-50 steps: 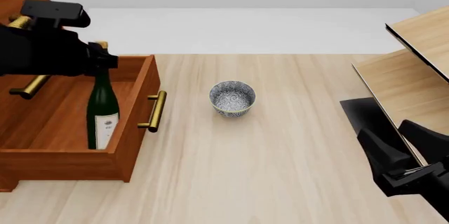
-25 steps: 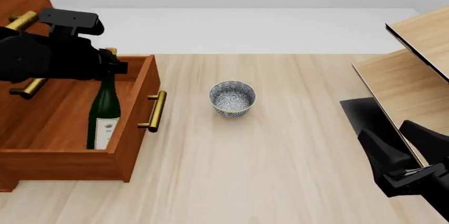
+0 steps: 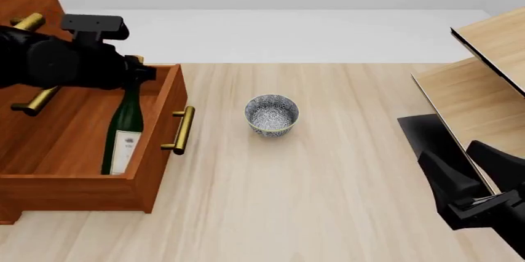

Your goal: Put the wine bottle in the bottom drawer of the cabinet.

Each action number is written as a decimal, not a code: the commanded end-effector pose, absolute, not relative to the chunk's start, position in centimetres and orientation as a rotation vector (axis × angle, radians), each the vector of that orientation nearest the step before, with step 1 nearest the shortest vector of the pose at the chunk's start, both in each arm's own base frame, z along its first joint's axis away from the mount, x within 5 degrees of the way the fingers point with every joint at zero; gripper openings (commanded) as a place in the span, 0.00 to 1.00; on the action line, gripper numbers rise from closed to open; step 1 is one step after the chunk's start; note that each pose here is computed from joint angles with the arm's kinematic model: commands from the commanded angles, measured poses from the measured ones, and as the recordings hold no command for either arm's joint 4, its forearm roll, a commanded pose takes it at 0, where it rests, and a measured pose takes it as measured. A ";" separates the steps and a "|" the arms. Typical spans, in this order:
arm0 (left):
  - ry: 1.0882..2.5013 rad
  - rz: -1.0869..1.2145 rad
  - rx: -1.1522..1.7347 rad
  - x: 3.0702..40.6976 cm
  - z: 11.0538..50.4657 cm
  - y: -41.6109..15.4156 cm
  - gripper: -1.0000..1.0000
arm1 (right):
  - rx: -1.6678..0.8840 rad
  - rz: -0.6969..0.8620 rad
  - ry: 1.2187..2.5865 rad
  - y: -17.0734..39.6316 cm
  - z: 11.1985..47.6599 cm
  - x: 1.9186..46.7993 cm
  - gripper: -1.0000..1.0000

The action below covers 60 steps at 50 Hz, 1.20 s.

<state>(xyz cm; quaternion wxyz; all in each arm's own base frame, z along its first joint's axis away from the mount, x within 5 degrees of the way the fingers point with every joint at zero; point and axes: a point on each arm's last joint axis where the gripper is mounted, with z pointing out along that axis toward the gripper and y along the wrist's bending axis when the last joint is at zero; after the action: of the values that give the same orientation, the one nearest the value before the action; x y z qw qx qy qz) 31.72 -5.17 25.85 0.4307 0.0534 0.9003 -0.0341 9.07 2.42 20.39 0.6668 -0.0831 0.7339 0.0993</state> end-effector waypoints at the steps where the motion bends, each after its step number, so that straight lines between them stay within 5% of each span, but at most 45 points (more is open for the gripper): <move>1: 2.368 -0.138 -0.008 32.9 22.2 -4.6 0.00 | -0.185 0.221 1.657 2.4 20.4 9.2 1.00; 60: 2.460 -0.082 -0.016 36.0 15.8 -3.1 0.00 | -0.197 0.217 1.668 2.7 20.1 10.2 1.00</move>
<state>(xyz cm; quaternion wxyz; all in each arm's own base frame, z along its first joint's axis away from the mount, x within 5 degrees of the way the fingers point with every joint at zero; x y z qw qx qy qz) 36.50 -3.08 18.03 0.3681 -0.0165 0.9289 -0.0384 10.07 2.72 20.15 0.6617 -0.0878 0.7383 0.0969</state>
